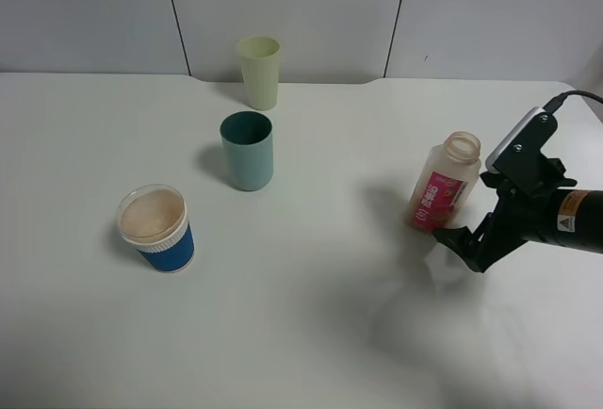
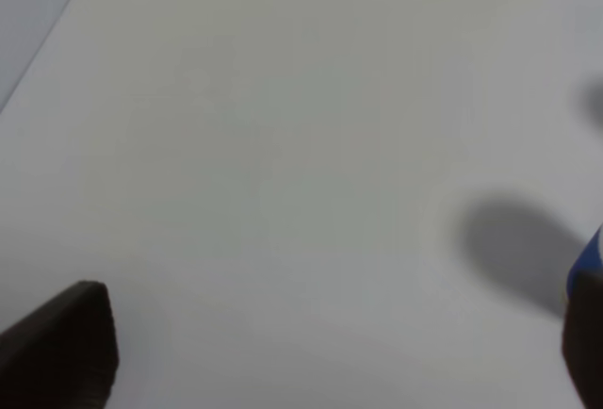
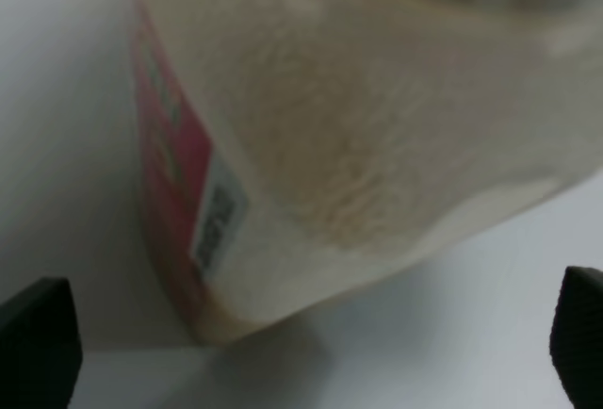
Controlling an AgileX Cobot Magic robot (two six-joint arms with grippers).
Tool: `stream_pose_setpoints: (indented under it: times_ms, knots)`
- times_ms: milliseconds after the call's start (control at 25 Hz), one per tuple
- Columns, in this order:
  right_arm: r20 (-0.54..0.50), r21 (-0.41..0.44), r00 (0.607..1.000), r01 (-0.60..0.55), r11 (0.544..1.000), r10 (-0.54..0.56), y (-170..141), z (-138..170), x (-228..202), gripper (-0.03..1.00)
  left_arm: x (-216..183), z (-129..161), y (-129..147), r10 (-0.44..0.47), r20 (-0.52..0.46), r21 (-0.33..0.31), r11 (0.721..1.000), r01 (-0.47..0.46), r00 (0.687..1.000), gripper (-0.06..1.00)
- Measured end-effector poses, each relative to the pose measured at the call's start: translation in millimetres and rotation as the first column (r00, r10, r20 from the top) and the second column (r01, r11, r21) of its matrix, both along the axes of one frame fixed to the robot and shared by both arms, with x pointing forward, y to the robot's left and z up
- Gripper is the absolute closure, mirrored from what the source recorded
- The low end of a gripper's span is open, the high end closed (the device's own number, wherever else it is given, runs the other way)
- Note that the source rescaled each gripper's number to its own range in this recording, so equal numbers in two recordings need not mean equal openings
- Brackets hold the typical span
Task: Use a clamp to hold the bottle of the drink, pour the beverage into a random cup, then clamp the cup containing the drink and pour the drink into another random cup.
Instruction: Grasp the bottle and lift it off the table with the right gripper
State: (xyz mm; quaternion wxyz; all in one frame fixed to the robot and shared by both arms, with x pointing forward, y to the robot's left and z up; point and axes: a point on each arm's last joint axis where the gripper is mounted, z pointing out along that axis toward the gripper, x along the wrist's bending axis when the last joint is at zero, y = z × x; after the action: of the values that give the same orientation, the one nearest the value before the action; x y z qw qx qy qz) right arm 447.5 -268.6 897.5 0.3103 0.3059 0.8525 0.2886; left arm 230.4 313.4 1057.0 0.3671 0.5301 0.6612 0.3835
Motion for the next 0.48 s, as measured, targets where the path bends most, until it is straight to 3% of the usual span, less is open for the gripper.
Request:
stream_pose_setpoints:
  times_ms: [480]
  knots:
    - [-0.034, 0.025, 0.999, -0.031, 0.999, 0.032, 0, -16, 6, -0.03, 0, 0, 0, 0.000, 0.000, 0.000, 1.000, 0.000, 1.000, 0.06]
